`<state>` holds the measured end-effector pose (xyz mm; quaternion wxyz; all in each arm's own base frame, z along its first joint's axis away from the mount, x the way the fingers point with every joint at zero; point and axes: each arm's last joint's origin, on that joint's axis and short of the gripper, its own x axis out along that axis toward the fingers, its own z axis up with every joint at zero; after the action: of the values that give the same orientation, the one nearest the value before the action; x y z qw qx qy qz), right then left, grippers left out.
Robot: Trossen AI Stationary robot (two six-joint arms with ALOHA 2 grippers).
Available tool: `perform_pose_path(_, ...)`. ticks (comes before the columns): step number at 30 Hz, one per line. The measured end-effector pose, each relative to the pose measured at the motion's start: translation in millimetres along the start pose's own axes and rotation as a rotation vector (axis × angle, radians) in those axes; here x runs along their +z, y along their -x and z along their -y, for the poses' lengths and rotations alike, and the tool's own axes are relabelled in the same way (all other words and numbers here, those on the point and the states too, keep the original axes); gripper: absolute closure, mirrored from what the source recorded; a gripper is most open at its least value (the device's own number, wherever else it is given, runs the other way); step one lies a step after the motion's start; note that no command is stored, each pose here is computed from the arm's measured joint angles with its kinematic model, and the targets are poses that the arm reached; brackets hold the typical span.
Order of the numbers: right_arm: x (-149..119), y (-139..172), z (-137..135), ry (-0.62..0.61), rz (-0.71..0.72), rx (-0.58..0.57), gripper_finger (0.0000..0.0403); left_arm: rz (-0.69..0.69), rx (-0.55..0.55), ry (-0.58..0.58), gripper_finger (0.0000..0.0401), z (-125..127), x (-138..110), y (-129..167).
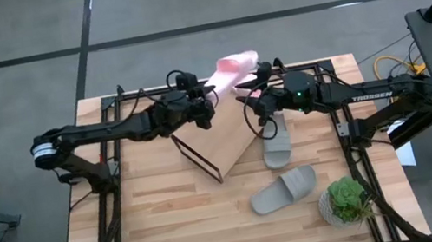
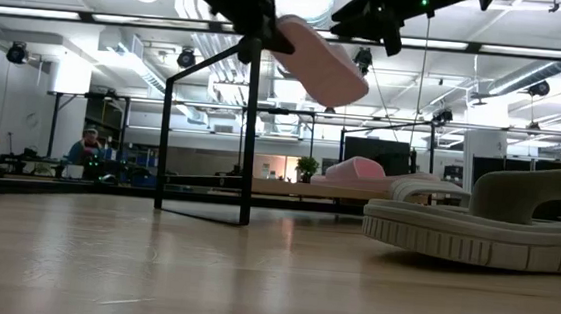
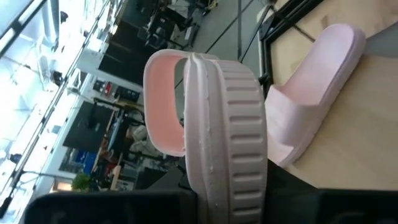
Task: Pick and place slides into the shelf
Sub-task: Put the pink slide on the shelf
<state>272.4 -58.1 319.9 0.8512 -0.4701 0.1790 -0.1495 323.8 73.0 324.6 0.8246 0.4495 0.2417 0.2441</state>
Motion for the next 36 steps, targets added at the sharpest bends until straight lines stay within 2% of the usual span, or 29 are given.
perform_pose_path(5, -3.6, -0.2, -3.7, 0.018, -0.057, 0.022, 0.0227, 0.020, -0.006, -0.019, 0.0361, 1.5, 8.7, -3.1)
perform_pose_path(10, -5.0, -0.1, -2.5, 0.042, -0.111, -0.014, 0.0207, 0.052, -0.008, -0.013, 0.0361, -1.4, 16.6, -2.4)
perform_pose_path(30, -3.6, -0.7, 1.3, 0.065, -0.119, -0.066, 0.0200, 0.187, -0.054, 0.003, 0.0361, -1.6, 29.3, 1.9)
perform_pose_path(33, -3.7, -0.7, 1.0, 0.066, -0.122, -0.065, 0.0218, 0.193, -0.057, 0.001, 0.0361, -1.5, 29.7, 2.1)
perform_pose_path(36, -3.9, -1.5, 0.1, 0.075, -0.124, -0.057, 0.0269, 0.191, -0.054, 0.002, 0.0361, -1.0, 29.0, 1.8)
